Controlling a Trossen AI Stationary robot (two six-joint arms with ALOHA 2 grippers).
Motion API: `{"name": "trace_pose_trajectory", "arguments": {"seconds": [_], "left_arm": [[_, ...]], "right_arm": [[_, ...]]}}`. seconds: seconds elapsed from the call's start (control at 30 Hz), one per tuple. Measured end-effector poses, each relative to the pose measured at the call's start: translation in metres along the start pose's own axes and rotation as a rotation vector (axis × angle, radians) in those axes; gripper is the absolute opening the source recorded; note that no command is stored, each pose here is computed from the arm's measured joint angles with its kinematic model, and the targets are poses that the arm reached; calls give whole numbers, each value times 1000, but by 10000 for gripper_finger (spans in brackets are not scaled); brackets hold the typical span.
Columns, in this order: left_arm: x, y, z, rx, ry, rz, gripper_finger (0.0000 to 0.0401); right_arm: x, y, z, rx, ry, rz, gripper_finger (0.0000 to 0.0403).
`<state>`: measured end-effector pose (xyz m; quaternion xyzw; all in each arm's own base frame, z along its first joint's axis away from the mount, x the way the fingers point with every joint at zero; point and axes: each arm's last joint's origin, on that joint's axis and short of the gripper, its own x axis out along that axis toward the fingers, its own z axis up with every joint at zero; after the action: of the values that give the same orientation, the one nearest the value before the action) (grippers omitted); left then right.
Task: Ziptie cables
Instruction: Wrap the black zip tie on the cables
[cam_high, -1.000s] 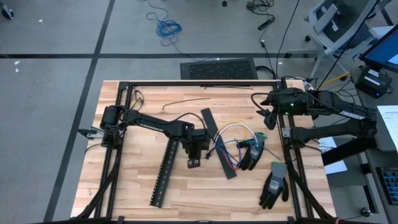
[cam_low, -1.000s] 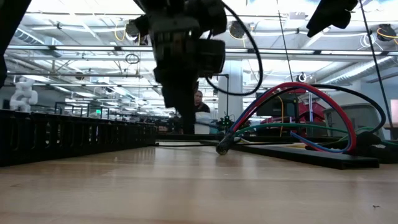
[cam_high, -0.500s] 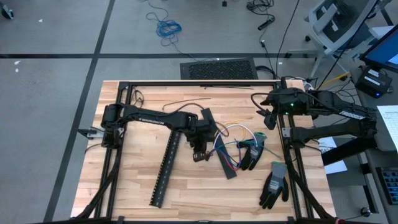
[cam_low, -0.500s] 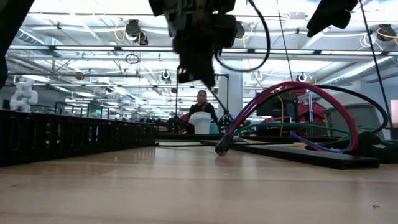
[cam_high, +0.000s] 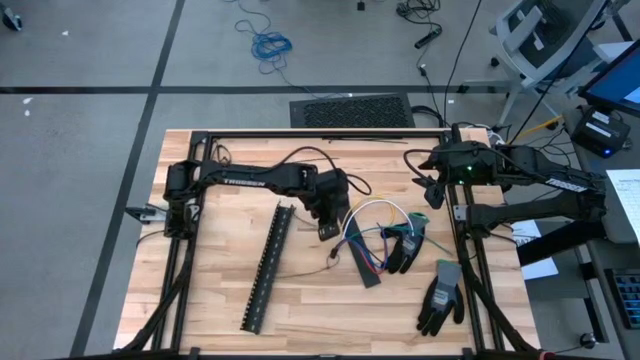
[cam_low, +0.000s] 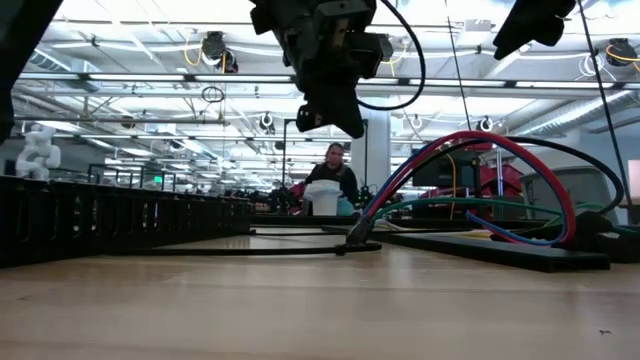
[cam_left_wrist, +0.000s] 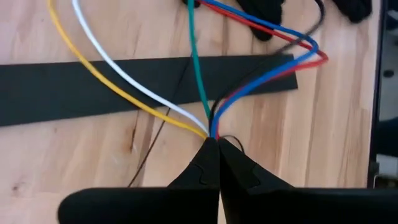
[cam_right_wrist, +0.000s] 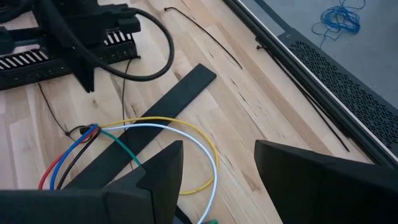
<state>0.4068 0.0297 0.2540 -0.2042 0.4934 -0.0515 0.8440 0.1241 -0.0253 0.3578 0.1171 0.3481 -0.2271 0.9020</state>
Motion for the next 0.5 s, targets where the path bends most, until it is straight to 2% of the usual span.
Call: {"name": "trace_pose_trajectory", "arguments": {"seconds": [0.1,0.2,0.3,0.4,0.5], "left_arm": [[-3,-10,-7,91,43,-7,0],[-1,-25,-21,195,148,41,0],[15,-36,-43,286,240,83,0],[38,-46,-70,320,308,75,0],[59,-44,-94,212,330,36,0]], "right_arm": [[0,0,0,0,0,0,192],[0,0,0,0,0,0,192],[0,0,0,0,0,0,192],[0,0,0,-1,1,0,192],[0,0,0,-1,0,0,192]]}}
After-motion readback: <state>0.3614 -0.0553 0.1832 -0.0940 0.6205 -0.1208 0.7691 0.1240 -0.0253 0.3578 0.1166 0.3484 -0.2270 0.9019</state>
